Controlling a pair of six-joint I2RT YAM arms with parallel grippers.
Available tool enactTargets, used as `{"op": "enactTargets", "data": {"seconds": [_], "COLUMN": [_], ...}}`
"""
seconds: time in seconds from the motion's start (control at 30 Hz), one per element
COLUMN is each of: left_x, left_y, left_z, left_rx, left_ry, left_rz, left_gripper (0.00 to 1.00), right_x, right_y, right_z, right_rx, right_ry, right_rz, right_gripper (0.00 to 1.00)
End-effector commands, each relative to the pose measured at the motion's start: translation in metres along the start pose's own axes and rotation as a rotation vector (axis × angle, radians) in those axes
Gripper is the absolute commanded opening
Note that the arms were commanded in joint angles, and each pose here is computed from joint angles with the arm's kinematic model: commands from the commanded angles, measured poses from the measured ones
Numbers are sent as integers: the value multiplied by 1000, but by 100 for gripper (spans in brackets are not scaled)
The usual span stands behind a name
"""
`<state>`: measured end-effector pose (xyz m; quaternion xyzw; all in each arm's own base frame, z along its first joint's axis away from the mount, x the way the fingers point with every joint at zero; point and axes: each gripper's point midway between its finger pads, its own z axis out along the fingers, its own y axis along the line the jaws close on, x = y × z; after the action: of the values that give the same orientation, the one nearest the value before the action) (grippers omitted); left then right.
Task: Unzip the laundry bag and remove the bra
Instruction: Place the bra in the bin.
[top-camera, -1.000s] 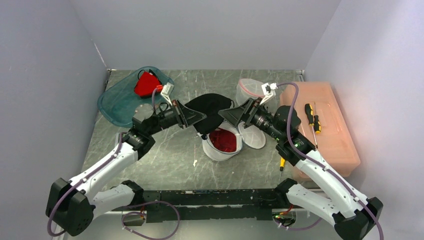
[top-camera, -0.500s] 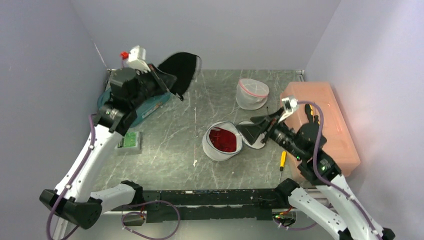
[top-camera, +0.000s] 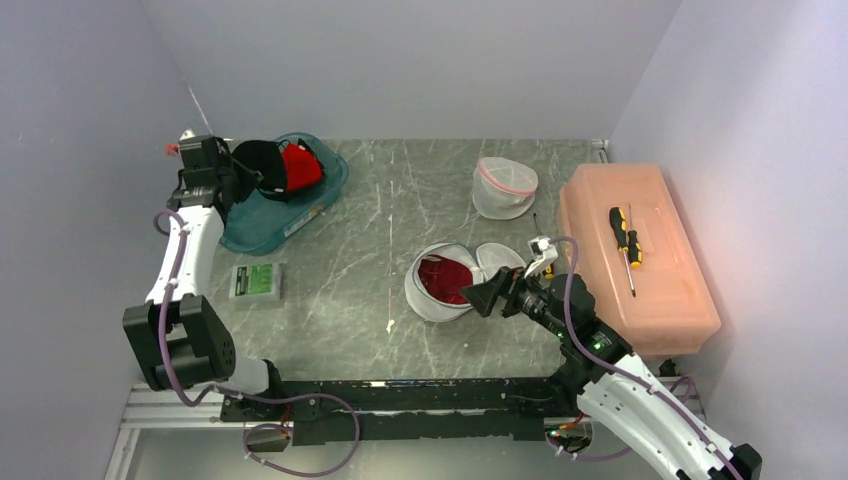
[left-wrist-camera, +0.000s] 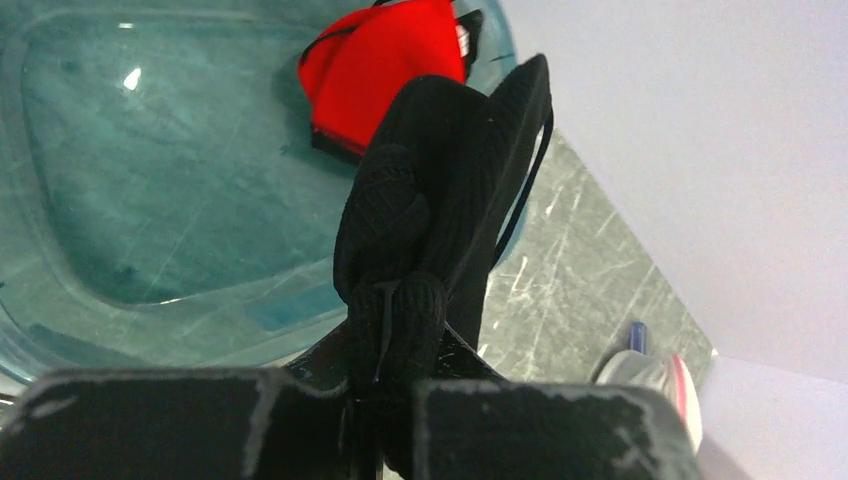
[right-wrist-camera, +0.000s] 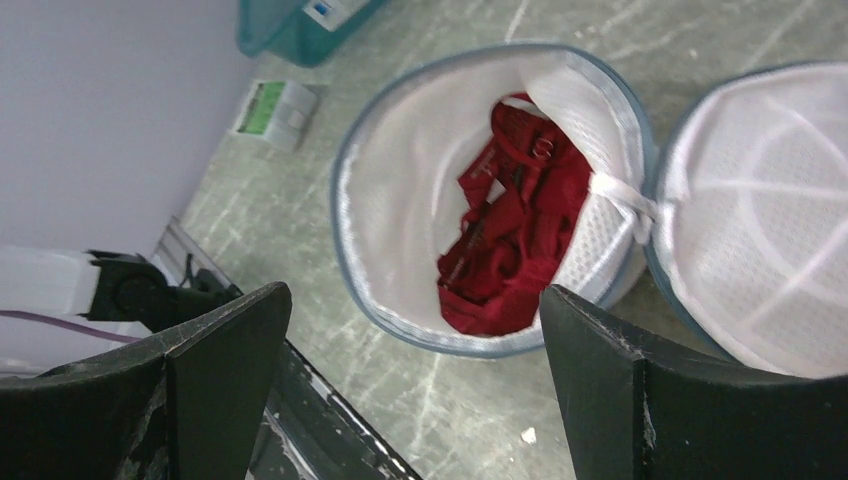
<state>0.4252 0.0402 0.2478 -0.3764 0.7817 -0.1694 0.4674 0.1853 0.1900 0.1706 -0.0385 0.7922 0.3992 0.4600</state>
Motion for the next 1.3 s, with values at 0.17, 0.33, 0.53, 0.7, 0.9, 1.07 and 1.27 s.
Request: {"op": "enactTargets", "data": {"seconds": [0.17,0.33,0.53,0.7,0.9,1.07,1.27], "left_x": [-22,-13,-8,1,18,29,41], "left_y": [17,43,69,95,115,120,123], "left_z": [53,81,89,96,113,126,138], "left_rx": [-63,-163,-226,-265,-288,-262,-231], "left_ry": [-170,-168,-166,-133,-77,-38,-5], "left_rz": [-121,-145,-117,-135,-157,-163,-165], "left_gripper": [3,3,3,3,3,3,9], "right_x": [-46,-59,-62,-62,-64,-64,-63], "right_y": [42,49,49,47,49,48,47], "right_z": [-15,-28,-34,-32,-28,-28,-26], "right_rx": [-160,-159,-148,-140,-146,-134,-129], "right_ry": [-173,-205,-213,-211,-205,-201,-195], "right_rz": [-66,-104,-117,-118,-117,-117,-115], "right_gripper": [98,98,98,98,98,98,98]}}
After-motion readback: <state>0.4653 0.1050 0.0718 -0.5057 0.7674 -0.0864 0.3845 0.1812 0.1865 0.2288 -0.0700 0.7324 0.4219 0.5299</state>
